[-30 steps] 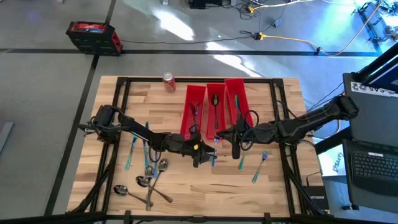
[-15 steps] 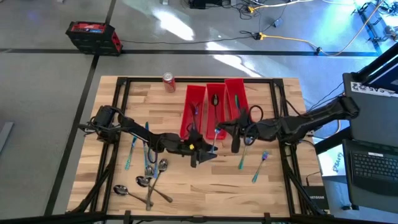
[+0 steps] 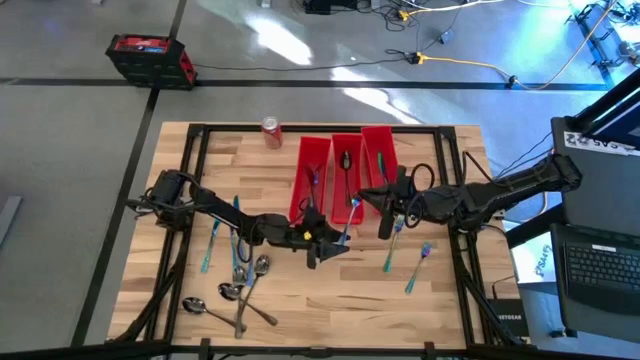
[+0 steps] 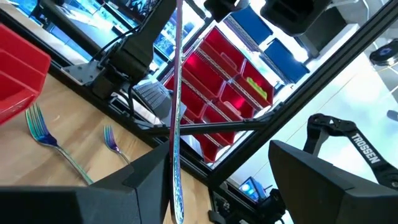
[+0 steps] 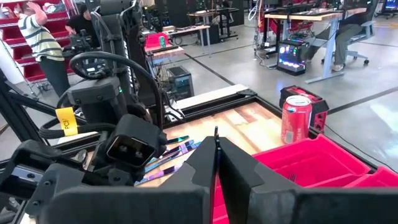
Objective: Sort silverware
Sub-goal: Put the purple fork into the left red bin
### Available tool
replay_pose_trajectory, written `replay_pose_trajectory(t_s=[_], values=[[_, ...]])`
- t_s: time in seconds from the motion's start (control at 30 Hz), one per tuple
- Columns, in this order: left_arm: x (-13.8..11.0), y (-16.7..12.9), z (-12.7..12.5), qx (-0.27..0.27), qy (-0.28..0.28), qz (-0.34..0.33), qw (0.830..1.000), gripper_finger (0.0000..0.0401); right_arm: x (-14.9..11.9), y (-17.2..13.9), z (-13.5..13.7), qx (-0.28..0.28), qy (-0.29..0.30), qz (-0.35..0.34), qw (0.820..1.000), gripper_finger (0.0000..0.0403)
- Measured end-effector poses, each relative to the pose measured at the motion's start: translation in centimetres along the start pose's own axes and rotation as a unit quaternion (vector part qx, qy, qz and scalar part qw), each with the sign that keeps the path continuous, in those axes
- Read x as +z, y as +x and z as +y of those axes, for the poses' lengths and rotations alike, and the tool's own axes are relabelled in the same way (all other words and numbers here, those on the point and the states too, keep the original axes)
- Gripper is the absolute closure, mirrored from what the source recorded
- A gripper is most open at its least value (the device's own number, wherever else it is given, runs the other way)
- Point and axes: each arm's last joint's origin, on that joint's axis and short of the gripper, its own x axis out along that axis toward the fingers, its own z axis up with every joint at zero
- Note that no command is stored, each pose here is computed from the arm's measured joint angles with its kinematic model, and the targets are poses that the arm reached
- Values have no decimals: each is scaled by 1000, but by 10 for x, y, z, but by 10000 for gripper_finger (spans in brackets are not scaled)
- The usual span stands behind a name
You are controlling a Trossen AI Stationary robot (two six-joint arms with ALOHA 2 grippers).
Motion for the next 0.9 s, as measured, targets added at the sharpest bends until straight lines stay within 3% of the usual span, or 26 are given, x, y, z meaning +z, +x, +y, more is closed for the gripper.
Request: replay_pose_trajectory(t_s=[0.23, 0.47, 0.67, 0.9], values=[[0, 0, 1, 7, 1, -5, 1000, 177, 0, 0, 0, 0, -2, 0, 1000, 403], [1, 0, 2, 11, 3, -8, 1000, 302, 0, 0, 0, 0, -2, -1, 1000, 403], [1, 0, 2, 12, 8, -8, 1000, 377, 0, 0, 0, 1, -1, -2, 1000, 402], [3, 0, 2, 11, 12, -18, 1000, 399, 2, 0, 0, 2, 3, -7, 1000, 402]])
